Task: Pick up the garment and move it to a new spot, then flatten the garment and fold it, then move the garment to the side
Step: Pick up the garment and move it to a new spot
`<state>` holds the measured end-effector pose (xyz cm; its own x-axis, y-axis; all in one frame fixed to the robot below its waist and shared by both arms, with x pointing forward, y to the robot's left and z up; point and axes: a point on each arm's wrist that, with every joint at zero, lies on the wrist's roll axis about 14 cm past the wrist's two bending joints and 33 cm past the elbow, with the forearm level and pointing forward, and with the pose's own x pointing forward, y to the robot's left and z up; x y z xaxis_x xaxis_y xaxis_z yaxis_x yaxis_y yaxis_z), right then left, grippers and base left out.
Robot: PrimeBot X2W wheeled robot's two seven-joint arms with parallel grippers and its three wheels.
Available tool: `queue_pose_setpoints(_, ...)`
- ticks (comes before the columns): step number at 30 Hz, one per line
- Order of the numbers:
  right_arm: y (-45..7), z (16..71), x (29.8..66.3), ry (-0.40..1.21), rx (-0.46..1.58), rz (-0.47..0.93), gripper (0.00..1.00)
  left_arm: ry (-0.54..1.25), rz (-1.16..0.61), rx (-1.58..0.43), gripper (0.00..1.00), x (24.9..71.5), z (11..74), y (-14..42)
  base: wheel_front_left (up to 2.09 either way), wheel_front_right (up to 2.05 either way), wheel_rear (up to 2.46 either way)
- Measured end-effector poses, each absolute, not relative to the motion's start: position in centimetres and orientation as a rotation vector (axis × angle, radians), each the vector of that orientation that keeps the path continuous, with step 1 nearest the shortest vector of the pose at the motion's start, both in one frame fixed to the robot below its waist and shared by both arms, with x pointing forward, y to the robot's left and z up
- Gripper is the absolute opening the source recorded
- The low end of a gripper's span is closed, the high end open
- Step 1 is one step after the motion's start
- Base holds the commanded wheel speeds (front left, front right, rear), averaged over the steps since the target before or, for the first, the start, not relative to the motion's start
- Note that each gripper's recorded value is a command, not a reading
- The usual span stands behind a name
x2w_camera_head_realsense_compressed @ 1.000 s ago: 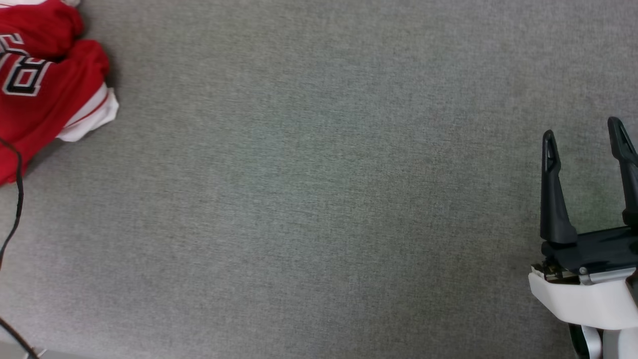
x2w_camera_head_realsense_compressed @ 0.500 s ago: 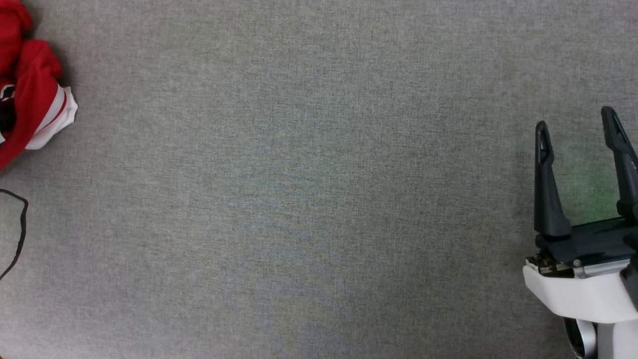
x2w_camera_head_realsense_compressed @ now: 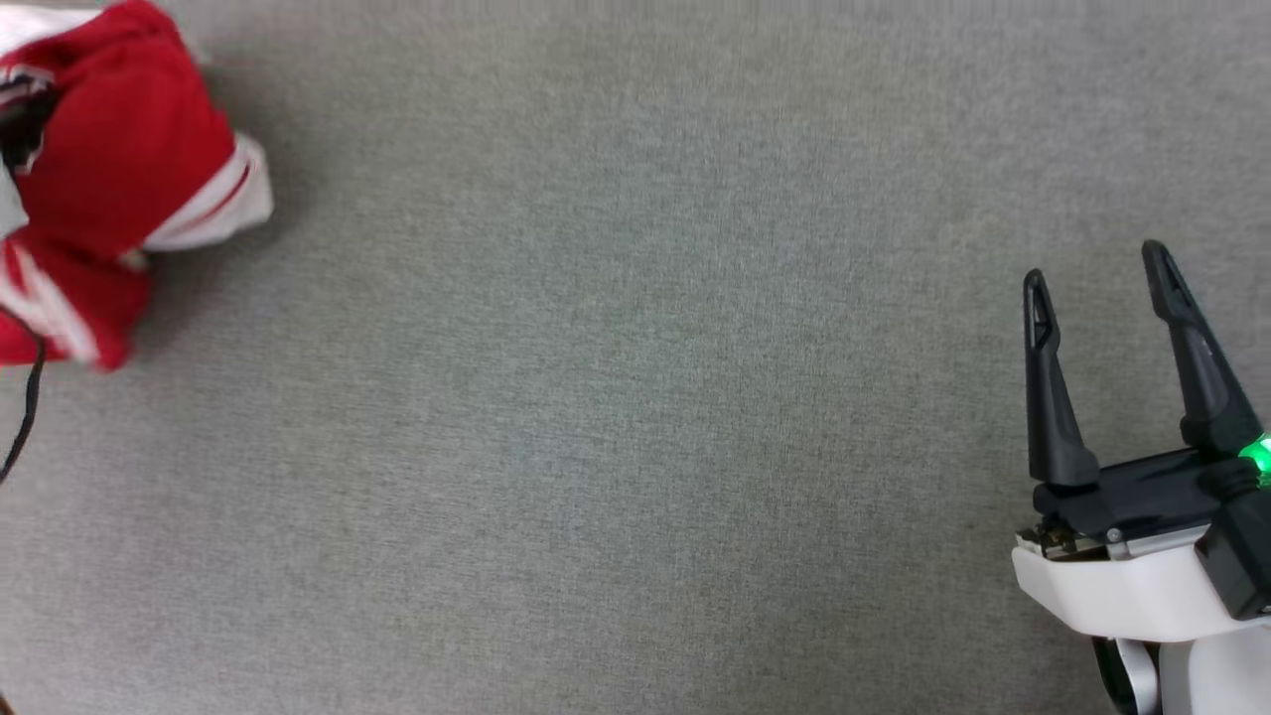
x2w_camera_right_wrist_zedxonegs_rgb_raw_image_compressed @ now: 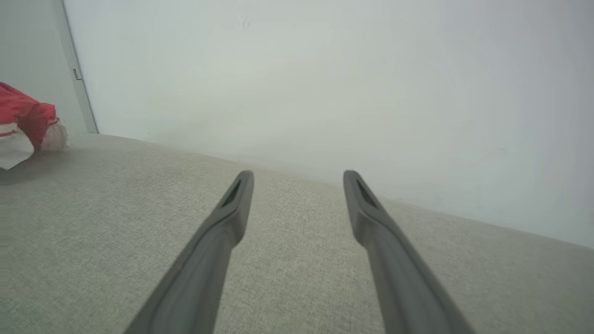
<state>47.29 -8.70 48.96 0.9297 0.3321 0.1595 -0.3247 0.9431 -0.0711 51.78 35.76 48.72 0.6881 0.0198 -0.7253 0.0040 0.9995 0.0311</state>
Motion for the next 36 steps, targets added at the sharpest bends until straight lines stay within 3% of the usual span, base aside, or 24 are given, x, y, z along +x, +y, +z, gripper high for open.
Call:
queue_pose_setpoints(9,-9.0,53.0,45.4,-0.244,-0.003,0.328,1.00,0.559,-0.213,0.211,0.00,54.0,59.5,27.5,0.00,0.00,0.00)
queue_pose_setpoints(18,-12.6,54.9,43.3,-0.265,0.002,0.231,1.00,0.416,-0.515,0.352,0.00,55.0,64.1,15.0,0.00,0.00,0.00)
queue_pose_setpoints(29,-18.3,56.3,39.5,-0.268,-0.051,0.064,1.00,0.376,-0.930,0.460,0.00,50.6,62.4,0.5,0.00,0.00,0.00)
queue_pose_setpoints(36,-20.1,56.1,38.7,-0.251,-0.064,0.010,1.00,0.508,-1.130,0.452,0.00,46.9,55.9,-4.4,0.00,0.00,0.00)
